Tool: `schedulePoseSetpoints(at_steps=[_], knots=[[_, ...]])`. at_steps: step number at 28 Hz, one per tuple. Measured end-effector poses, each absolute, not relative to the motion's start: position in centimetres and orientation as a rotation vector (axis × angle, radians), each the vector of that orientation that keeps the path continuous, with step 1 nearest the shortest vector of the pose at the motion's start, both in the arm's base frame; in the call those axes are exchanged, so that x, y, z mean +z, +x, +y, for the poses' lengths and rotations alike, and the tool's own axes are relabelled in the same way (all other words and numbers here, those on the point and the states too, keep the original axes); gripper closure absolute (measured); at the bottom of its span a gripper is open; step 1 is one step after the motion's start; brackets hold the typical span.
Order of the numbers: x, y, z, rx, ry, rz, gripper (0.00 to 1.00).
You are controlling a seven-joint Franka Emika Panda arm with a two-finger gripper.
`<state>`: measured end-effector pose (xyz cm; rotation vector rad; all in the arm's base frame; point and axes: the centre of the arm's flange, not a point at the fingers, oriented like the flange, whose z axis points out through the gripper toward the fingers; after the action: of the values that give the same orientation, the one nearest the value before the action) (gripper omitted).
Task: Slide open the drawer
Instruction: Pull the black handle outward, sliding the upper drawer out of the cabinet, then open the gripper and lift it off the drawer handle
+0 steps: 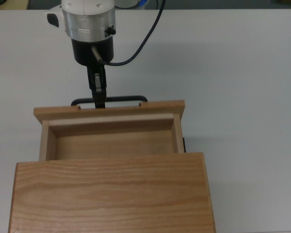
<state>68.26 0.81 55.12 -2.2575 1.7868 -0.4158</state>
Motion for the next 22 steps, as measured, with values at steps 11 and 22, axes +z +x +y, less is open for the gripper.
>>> schedulePoseSetpoints(at_steps=[11,22], knots=[[55.1,65.8,-0.9,-0.233,-2.342,1.901,0.84],[56.0,63.8,-1.7,-0.129,-2.382,1.961,0.84]])
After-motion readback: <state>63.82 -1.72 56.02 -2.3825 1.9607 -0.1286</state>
